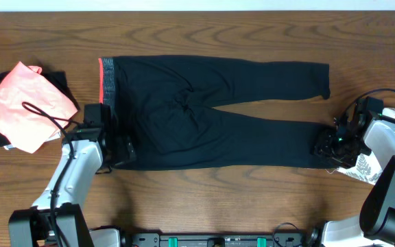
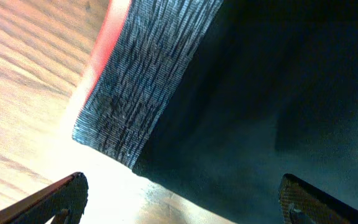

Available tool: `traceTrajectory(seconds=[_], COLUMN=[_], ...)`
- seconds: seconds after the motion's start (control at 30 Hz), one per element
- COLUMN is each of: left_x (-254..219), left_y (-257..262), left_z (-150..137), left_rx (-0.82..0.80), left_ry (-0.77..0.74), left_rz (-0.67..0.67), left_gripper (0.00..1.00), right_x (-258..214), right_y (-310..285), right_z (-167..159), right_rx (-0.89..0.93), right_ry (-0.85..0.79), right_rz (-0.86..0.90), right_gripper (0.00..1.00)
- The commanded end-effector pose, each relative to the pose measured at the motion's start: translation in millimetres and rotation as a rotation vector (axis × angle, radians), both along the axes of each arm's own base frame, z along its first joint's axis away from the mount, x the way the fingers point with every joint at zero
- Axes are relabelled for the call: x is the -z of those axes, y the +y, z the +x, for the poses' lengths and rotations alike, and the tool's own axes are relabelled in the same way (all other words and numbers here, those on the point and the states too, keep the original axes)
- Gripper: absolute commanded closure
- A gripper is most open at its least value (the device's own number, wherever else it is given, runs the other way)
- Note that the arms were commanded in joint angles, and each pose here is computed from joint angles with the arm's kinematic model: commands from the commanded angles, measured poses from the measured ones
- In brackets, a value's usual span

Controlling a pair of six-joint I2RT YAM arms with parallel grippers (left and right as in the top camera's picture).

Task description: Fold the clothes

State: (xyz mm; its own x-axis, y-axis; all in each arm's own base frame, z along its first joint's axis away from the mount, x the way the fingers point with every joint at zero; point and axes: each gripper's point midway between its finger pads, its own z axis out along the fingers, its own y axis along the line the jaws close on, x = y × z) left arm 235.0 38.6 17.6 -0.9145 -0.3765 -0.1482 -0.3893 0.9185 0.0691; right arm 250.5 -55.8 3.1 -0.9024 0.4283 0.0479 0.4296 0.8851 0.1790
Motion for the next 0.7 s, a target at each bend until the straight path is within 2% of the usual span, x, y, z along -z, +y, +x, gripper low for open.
traceTrajectory(seconds=[0.0,0.27,0.43,0.5,0.67], left_x=[10,36,36,36,36], left_y=[8,-10,-10,-10,-10], left_z=[-10,-11,-7,-6,-6], left_rx=[-0.036,-0.064,-0.097,-0.101,-0.1], left_ry=[0.013,-0.056,-0.082,-0.085,-0.085], left_rz=[0.017,-0.113,-0.12,-0.12,-0.119], left_gripper=[0.02,0.04,0.47,0.6,0.68], right_x=[2,2,2,2,2], right_y=[1,1,1,1,1], right_z=[-2,-2,-2,-2,-3], right_rx=[0.009,0.009,0.009,0.009,0.009], right_ry=[0.007,0.006,0.006,0.007,0.011], right_rz=[0.01,0.01,0.01,0.01,0.012], right_gripper=[0.41,0.41,0.41,0.41,0.41])
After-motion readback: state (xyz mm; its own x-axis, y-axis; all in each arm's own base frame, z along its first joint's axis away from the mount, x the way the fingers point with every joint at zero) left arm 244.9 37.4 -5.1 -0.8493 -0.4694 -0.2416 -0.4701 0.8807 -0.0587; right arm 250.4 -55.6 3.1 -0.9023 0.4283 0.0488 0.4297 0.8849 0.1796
